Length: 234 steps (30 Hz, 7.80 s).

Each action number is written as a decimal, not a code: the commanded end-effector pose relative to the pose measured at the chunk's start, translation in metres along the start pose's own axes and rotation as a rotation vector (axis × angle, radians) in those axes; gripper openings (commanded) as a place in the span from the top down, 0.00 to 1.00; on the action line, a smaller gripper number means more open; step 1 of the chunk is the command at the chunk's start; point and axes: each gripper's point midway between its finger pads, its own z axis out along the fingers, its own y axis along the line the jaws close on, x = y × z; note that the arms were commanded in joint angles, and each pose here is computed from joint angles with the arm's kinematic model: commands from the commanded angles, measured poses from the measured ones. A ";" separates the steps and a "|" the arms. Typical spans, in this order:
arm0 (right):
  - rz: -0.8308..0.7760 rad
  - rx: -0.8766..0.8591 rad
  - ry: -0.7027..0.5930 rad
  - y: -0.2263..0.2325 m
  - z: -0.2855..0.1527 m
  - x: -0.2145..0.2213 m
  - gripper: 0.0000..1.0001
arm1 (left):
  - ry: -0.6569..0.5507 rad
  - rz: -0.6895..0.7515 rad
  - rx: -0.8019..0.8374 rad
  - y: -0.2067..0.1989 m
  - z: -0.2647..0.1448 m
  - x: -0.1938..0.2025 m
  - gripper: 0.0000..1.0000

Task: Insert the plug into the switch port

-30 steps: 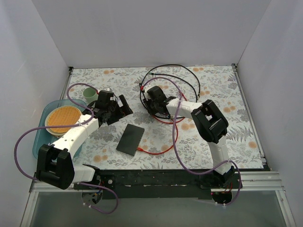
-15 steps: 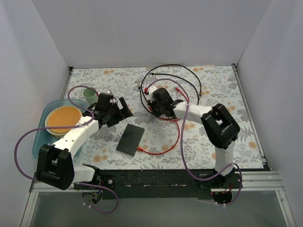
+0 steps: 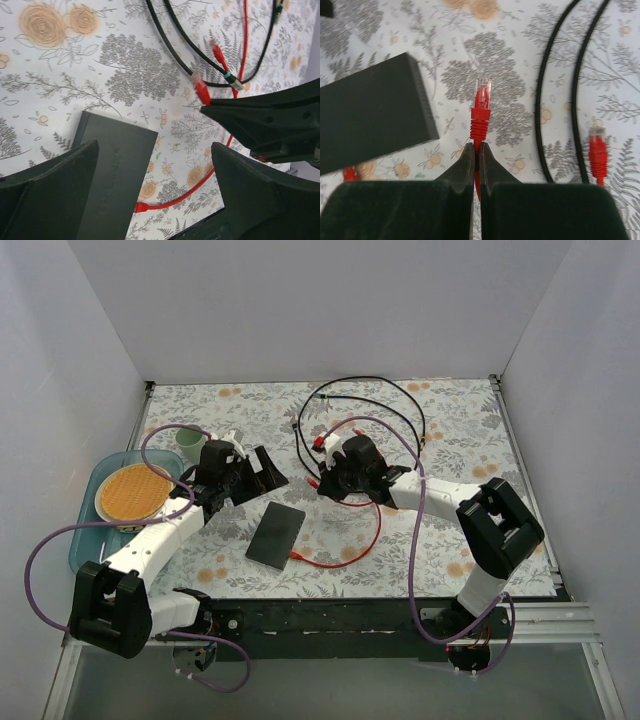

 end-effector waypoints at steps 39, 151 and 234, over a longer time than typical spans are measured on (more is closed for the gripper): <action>-0.112 -0.312 -0.232 0.090 -0.059 -0.036 0.99 | 0.129 0.092 0.408 -0.073 -0.008 0.041 1.00; -0.158 -0.144 0.334 0.123 0.005 0.121 0.99 | 0.117 -0.078 -0.155 0.066 0.020 0.075 0.17; 0.056 0.034 -0.099 0.117 0.050 -0.005 0.99 | 0.347 -0.147 0.015 0.042 0.013 0.142 0.48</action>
